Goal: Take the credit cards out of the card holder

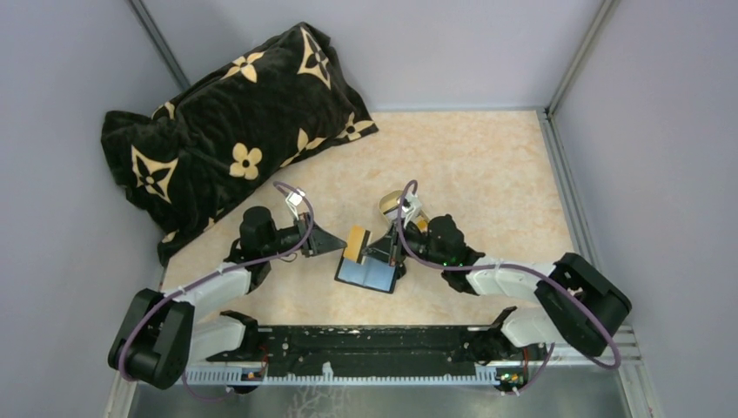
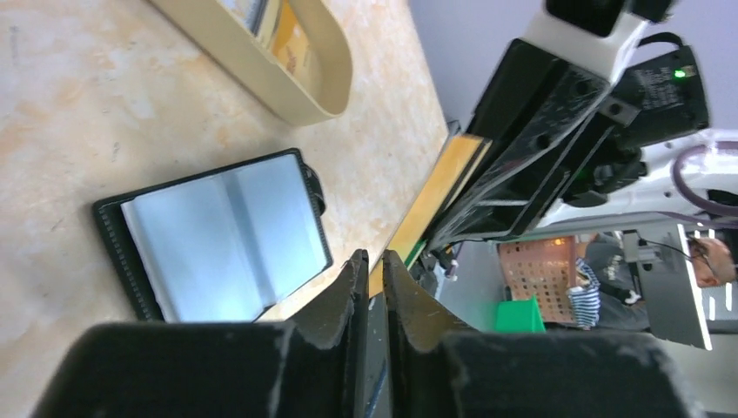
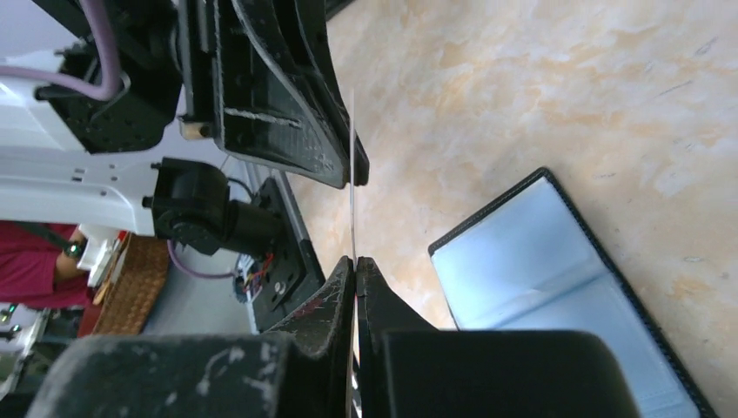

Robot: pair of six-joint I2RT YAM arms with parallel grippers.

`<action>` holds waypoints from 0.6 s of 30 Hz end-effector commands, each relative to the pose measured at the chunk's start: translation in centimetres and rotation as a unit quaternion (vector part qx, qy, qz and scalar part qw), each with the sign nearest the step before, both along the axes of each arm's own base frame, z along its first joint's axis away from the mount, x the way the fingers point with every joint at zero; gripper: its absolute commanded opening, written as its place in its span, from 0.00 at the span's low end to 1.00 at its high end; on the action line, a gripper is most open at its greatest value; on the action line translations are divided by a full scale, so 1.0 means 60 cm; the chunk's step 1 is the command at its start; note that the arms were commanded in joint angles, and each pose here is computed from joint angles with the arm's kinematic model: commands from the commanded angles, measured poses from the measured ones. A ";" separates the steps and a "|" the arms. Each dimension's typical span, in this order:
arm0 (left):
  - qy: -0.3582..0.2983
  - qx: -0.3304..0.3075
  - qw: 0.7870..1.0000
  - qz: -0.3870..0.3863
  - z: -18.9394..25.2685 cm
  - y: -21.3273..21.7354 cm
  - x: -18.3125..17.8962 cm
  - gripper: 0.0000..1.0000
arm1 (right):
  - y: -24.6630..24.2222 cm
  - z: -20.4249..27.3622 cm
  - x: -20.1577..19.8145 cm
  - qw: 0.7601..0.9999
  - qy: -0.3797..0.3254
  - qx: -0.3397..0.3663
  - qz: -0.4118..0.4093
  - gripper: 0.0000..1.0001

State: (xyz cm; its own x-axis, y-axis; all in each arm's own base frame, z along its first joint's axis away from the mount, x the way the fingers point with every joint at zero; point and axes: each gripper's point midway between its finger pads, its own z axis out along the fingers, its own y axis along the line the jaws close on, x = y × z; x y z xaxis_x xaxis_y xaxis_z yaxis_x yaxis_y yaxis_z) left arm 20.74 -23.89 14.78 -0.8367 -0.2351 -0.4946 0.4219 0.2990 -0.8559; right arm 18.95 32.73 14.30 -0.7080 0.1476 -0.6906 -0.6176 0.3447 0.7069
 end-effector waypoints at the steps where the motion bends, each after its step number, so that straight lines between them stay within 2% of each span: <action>1: -0.012 0.037 0.998 0.047 -0.019 0.013 0.021 0.18 | -0.031 0.036 0.036 0.997 -0.030 0.013 -0.069 0.00; 4: -0.010 0.057 0.995 0.077 -0.030 0.024 0.033 0.21 | -0.071 0.034 0.078 0.988 -0.026 -0.004 -0.154 0.00; 5: -0.009 0.062 0.995 0.083 -0.033 0.027 0.034 0.25 | -0.083 0.035 0.092 0.983 -0.025 -0.010 -0.183 0.00; 9: -0.007 0.068 0.994 0.088 -0.040 0.031 0.032 0.26 | -0.135 0.030 0.147 0.956 -0.002 -0.021 -0.292 0.00; 14: -0.001 0.069 0.994 0.088 -0.049 0.034 0.023 0.27 | -0.173 0.007 0.187 0.929 0.045 -0.016 -0.367 0.00; 18: -0.004 0.074 0.993 0.091 -0.055 0.038 0.018 0.27 | -0.183 -0.002 0.206 0.919 0.049 -0.020 -0.391 0.00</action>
State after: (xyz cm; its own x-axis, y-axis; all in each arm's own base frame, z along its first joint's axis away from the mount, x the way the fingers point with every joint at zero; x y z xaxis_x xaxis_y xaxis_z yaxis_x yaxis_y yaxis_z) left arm 22.17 -21.91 11.92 -0.7959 -0.3145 -0.5174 0.3406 0.4740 -0.8120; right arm 28.91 22.46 12.35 -0.5383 0.5322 -0.6534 -0.1577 0.6980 0.6985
